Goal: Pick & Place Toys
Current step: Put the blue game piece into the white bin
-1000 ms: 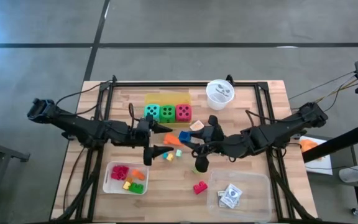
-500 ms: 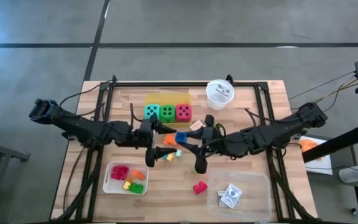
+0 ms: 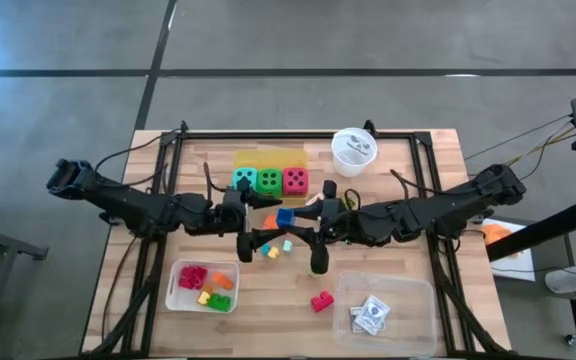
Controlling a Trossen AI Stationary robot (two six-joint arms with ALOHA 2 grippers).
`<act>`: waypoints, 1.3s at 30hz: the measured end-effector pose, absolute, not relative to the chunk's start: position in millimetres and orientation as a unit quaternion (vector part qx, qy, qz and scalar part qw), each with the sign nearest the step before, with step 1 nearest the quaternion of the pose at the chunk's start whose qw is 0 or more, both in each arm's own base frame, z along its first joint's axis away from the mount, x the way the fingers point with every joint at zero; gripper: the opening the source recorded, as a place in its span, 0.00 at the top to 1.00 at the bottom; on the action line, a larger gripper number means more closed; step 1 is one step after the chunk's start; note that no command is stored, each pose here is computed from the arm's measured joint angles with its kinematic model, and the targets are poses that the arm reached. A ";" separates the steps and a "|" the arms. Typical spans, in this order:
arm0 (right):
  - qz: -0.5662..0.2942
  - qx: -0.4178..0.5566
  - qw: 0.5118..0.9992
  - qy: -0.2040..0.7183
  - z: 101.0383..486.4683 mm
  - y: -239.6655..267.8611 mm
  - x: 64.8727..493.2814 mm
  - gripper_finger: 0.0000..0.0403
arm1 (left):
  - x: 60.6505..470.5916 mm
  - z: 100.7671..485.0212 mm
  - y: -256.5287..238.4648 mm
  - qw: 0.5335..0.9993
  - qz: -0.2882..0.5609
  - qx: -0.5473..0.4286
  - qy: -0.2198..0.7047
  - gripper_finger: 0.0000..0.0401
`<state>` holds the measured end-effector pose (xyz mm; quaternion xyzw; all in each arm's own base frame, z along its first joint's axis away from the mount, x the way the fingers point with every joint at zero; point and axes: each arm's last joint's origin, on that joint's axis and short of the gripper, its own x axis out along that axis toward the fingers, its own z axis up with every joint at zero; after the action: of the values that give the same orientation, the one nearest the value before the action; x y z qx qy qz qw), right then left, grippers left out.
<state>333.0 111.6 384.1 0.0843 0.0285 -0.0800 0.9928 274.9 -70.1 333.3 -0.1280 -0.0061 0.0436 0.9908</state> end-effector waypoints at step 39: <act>-0.020 0.107 0.994 -0.017 378.4 105.7 352.1 0.68 | 285.0 332.3 -78.8 0.989 -0.061 -0.128 -0.031 0.27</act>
<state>352.1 105.7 378.4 0.1066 -0.0168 -0.0196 0.9940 285.0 -78.8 332.3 -0.1278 -0.0310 -0.0605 0.9895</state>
